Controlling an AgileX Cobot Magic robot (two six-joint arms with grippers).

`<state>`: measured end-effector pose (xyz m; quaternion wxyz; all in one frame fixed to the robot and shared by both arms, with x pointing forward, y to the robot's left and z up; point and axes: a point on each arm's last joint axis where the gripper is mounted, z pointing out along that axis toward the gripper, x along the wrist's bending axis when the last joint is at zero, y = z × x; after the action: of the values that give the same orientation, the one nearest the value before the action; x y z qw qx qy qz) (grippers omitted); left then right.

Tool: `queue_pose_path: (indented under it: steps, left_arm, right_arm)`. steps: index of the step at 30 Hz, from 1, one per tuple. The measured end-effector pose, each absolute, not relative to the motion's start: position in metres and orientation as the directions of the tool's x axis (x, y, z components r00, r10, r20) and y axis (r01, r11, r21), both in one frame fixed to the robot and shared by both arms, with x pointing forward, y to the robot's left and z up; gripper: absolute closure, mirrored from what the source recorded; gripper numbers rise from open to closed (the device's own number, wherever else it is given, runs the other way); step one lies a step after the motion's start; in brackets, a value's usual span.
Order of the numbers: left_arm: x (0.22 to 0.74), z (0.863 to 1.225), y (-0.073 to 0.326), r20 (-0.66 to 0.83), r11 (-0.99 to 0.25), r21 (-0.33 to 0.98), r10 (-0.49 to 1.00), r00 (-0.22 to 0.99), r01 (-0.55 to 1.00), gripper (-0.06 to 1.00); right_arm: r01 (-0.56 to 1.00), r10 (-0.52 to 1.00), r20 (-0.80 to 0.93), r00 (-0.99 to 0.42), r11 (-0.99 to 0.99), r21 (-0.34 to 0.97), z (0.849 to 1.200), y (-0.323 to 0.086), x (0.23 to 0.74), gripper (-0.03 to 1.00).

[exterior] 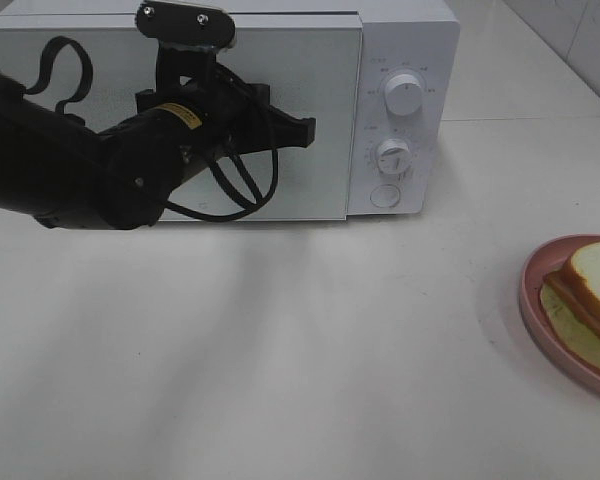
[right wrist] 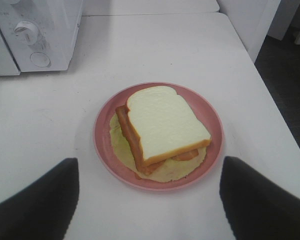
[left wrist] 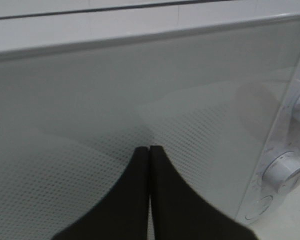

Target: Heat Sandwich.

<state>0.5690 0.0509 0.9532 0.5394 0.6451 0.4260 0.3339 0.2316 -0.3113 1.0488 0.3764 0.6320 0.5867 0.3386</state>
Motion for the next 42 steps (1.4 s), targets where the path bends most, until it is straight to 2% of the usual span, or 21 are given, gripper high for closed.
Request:
queue_pose_path:
  steps: [21,29,37,39,40,42]
  left_arm:
    - [0.581,0.951,0.029,0.007,-0.124,0.965,0.894,0.447,0.233,0.94]
    - [0.566,0.947,0.045,-0.016,-0.109,0.953,0.915,0.404,0.284,0.94]
    - [0.545,0.961,0.054,-0.038,-0.129,0.931,0.896,0.443,0.342,0.94]
    - [0.537,0.962,0.055,-0.054,-0.153,0.906,0.882,0.467,0.395,0.93]
    - [0.534,0.961,0.056,-0.062,-0.168,0.891,0.875,0.479,0.422,0.89]
    - [0.527,0.962,0.057,-0.079,-0.192,0.864,0.862,0.501,0.466,0.74]
  right_arm:
    - [0.487,0.997,-0.013,0.082,-0.029,0.873,1.049,-0.311,0.232,0.22]
    - [0.487,0.997,-0.013,0.082,-0.029,0.873,1.049,-0.311,0.232,0.22]
    - [0.487,0.997,-0.013,0.082,-0.029,0.873,1.049,-0.311,0.232,0.22]
    - [0.487,0.997,-0.013,0.082,-0.029,0.873,1.049,-0.311,0.232,0.22]
    - [0.487,0.997,-0.013,0.082,-0.029,0.873,1.049,-0.311,0.232,0.22]
    - [0.487,0.997,-0.013,0.082,-0.029,0.873,1.049,-0.311,0.232,0.22]
